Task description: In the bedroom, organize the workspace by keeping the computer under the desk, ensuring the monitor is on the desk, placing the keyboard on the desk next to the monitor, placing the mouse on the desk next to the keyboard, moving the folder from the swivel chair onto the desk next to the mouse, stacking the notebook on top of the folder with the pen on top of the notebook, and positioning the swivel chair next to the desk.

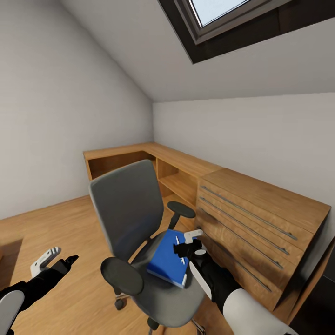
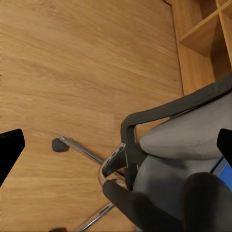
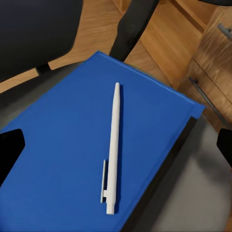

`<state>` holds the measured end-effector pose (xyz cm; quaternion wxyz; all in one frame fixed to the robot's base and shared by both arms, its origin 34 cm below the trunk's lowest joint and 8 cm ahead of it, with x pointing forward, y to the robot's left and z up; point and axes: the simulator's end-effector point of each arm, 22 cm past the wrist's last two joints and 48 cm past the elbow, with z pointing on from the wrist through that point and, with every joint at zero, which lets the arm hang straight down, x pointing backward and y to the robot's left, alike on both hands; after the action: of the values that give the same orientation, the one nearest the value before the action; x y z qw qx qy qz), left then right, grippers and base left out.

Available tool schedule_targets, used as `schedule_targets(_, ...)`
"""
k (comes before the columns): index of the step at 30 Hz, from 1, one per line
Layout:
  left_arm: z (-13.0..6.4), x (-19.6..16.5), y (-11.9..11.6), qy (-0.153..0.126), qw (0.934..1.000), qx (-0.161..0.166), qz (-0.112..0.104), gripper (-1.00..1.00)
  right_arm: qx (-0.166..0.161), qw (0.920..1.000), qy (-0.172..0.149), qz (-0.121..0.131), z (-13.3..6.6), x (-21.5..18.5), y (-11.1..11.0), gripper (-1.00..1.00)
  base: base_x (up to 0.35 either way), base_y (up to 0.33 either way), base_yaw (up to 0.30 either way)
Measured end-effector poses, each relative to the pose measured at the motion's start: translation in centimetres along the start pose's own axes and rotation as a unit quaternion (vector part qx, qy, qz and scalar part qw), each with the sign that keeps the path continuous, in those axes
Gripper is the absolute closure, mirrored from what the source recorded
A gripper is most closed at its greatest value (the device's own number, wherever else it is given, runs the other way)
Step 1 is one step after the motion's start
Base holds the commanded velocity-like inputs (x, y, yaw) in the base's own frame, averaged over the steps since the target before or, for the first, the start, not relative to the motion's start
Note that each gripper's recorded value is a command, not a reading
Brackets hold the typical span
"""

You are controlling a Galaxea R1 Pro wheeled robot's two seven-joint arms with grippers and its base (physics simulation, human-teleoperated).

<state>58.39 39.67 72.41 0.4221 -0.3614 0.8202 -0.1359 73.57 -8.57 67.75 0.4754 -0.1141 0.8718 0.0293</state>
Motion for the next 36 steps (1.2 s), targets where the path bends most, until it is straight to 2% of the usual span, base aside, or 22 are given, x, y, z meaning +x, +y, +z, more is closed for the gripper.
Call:
schedule_targets(2, 0.2, 0.3, 0.3, 0.0, 1.0, -0.001, 0.0, -1.0, -0.001, 1.0, -0.002, 0.0, 0.1, 0.1, 0.1, -1.0, 0.0, 0.0, 0.103)
schedule_targets(3, 0.4, 0.2, 1.6, -0.005, 0.9996, -0.027, 0.01, -1.0, -0.002, 1.0, -0.004, 0.001, 0.2, 0.1, 0.2, -1.0, 0.0, 0.0, 0.204)
schedule_targets(6, 0.6, 0.6, 3.4, -0.009, 0.9978, -0.06, 0.024, -1.0, -0.001, 1.0, -0.007, 0.001, 0.4, 0.6, 0.2, -1.0, 0.0, 0.0, 0.214)
schedule_targets(8, 0.9, 1.2, 3.6, -0.006, 0.9975, -0.064, 0.028, -1.0, -0.001, 1.0, -0.007, 0.002, 0.6, 0.9, 0.2, -1.0, 0.0, 0.0, 0.092)
schedule_targets(12, 1.7, 4.5, 3.2, 0.019, 0.9949, -0.077, 0.061, -1.0, 0.0, 1.0, -0.009, 0.002, 1.0, 1.6, 0.2, -1.0, 0.0, 0.0, 0.018)
schedule_targets(27, 3.3, 7.8, 4.7, 0.028, 0.9931, -0.084, 0.077, -1.0, -0.001, 0.9999, -0.013, 0.001, 2.2, 4.3, 0.6, -1.0, 0.0, 0.0, 0.001)
schedule_targets(36, 3.3, 7.6, 4.7, 0.027, 0.9935, -0.081, 0.076, -1.0, -0.001, 0.9999, -0.012, 0.001, 2.2, 4.3, 0.6, -1.0, 0.033, 0.0, 0.0)
